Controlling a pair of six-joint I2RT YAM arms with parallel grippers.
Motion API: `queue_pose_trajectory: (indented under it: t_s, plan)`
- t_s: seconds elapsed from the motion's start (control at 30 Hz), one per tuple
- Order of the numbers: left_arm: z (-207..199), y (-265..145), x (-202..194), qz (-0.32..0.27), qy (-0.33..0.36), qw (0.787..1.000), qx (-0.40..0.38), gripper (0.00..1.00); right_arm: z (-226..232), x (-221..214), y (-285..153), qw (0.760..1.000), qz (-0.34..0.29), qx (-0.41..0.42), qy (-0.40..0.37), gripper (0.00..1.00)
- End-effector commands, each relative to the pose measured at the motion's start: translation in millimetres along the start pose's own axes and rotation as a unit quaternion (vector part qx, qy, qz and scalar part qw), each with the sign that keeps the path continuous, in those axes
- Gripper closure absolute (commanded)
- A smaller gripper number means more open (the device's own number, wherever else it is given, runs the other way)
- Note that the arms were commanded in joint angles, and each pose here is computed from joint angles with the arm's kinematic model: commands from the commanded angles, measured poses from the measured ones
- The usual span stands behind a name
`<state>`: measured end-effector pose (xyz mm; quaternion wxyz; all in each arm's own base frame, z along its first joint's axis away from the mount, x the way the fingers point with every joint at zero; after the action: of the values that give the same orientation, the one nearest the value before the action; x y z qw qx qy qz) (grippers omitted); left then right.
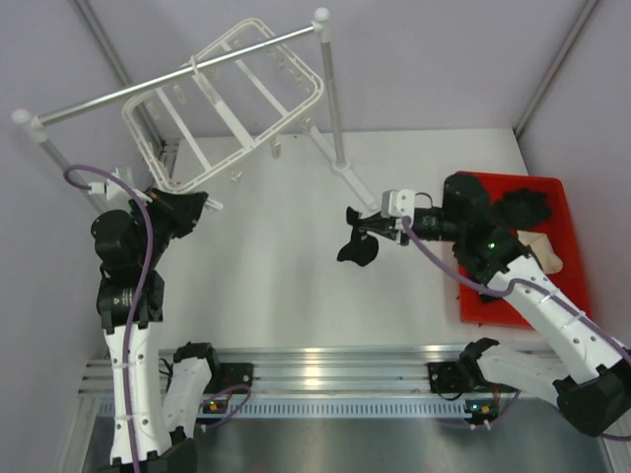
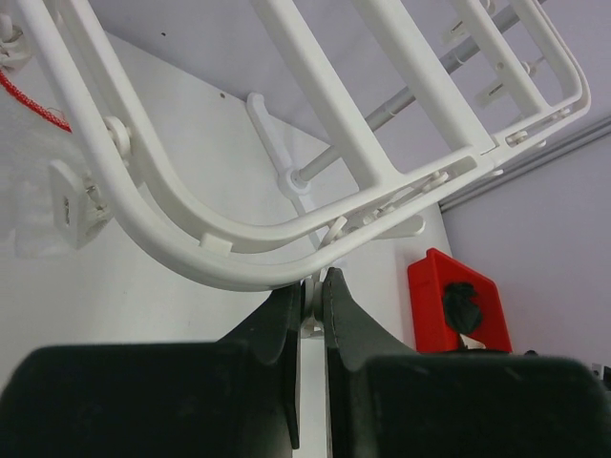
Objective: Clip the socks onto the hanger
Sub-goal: Pick up the sock from the bin, then clamp the sock onto the hanger.
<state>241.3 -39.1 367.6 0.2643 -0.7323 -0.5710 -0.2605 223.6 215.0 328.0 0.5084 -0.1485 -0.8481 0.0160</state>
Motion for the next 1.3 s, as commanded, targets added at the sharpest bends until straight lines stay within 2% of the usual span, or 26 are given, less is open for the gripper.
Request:
queue_pose_trajectory:
  t_s: [0.0,0.17,0.23,0.53,0.93,1.27]
  plan:
    - [-10.2,-0.2,-4.9,0.017,-0.006,0.999,-0.035,1.0,-14.4,34.7,37.9,0.994,-0.062,-0.066,-0.067,1.0]
    - [-12.2,-0.2,-6.7,0.021,-0.014,0.999,-0.043,1.0,-4.4,34.8,93.2,0.991,-0.078,-0.077,-0.082,1.0]
    - [-12.5,-0.6,-7.0,0.021,-0.015,0.999,-0.044,1.0,-2.1,51.9,110.0,0.987,-0.102,-0.083,-0.093,1.0]
    - [-11.7,0.4,-11.6,0.024,-0.028,0.998,-0.054,1.0,22.1,77.9,187.3,0.986,-0.141,-0.052,-0.071,1.0]
    - [-10.5,-1.7,-15.4,0.026,-0.032,0.998,-0.057,1.0,19.6,92.6,232.0,0.986,-0.152,-0.039,-0.062,1.0]
    - [-10.3,-2.1,-18.2,0.029,-0.038,0.997,-0.061,1.0,26.7,90.8,237.1,0.987,-0.147,-0.022,-0.062,1.0]
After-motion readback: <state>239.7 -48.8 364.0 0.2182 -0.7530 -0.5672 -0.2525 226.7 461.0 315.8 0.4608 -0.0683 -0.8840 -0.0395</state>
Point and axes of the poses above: each gripper's point midway between its finger pads, its own y axis out along the fingers, its own z axis along the line the jaws close on, x = y × z, the point moved 3 cm from there along -y, back along the fingers, and after that the axes turned 5 degrees about -y, right-handed, at the moved point
